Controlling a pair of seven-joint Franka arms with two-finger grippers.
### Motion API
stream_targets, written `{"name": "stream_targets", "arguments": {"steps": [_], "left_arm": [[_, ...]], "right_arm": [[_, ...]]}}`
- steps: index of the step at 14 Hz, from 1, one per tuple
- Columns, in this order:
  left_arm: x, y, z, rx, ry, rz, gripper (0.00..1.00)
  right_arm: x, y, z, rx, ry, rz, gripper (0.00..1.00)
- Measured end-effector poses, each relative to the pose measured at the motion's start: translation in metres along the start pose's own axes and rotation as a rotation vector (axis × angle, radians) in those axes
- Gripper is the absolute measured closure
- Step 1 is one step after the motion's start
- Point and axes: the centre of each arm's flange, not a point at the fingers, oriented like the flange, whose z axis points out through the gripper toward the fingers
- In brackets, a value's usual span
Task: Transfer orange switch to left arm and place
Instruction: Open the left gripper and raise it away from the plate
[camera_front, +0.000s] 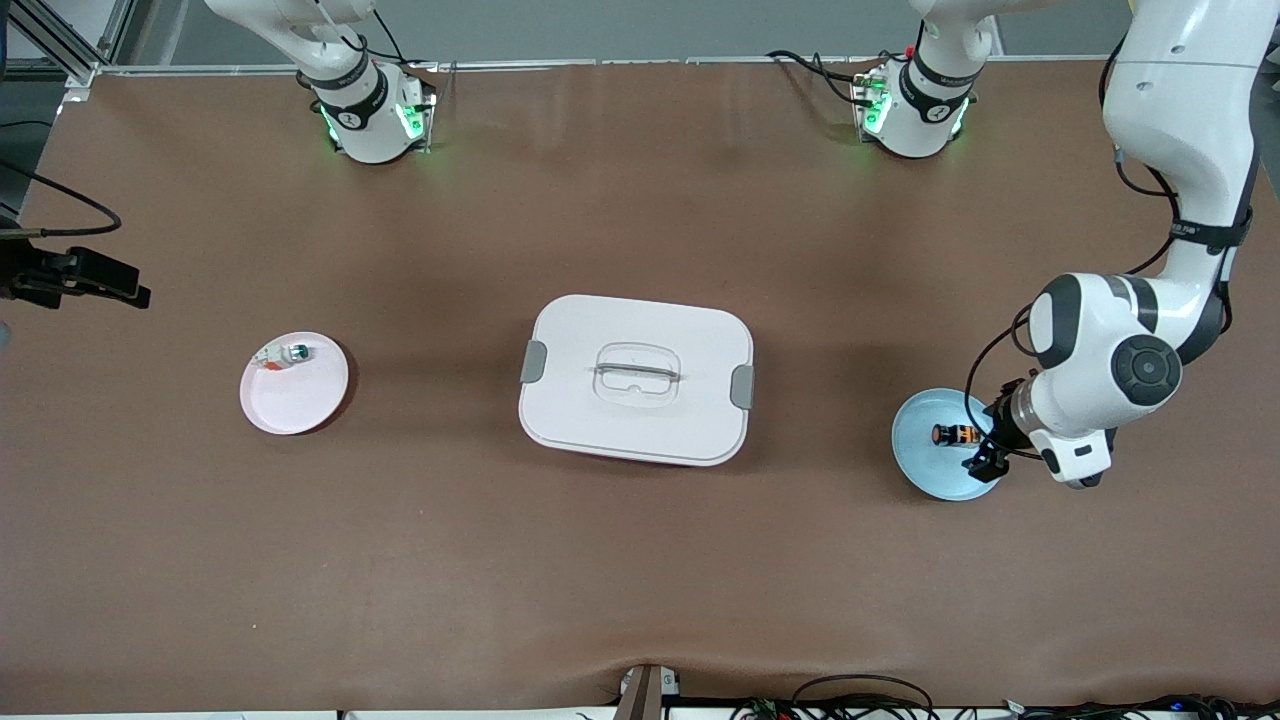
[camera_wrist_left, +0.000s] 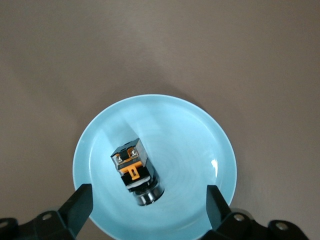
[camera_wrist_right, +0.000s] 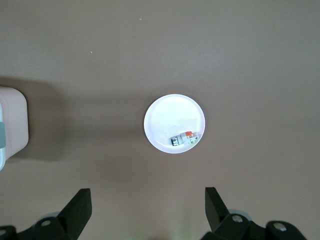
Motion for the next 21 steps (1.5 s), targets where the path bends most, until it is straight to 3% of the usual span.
{"name": "stream_targets", "arguments": {"steps": [6,8,12,17,21], "left_arm": [[-0.004,-0.003,-0.023,-0.019,0.015,0.699,0.00],[-0.005,-0.001,-0.035,-0.034,0.031,0.815,0.00],[-0.006,0.000,-0.095,-0.056,0.100,0.837,0.00],[0.008,-0.026,-0.182,-0.021,0.102,0.810,0.00],[-0.006,-0.037,-0.230,-0.018,0.129,0.816,0.00]], "right_arm": [[-0.001,0.009,0.000,0.010,0.002,0.016,0.00],[-0.001,0.008,-0.001,0.017,0.003,0.015,0.00],[-0.002,0.018,-0.001,0.021,0.003,0.032,0.00],[-0.008,0.017,-0.007,0.033,0.014,0.032,0.00],[-0.020,0.015,-0.006,0.051,0.054,0.030,0.00]]}}
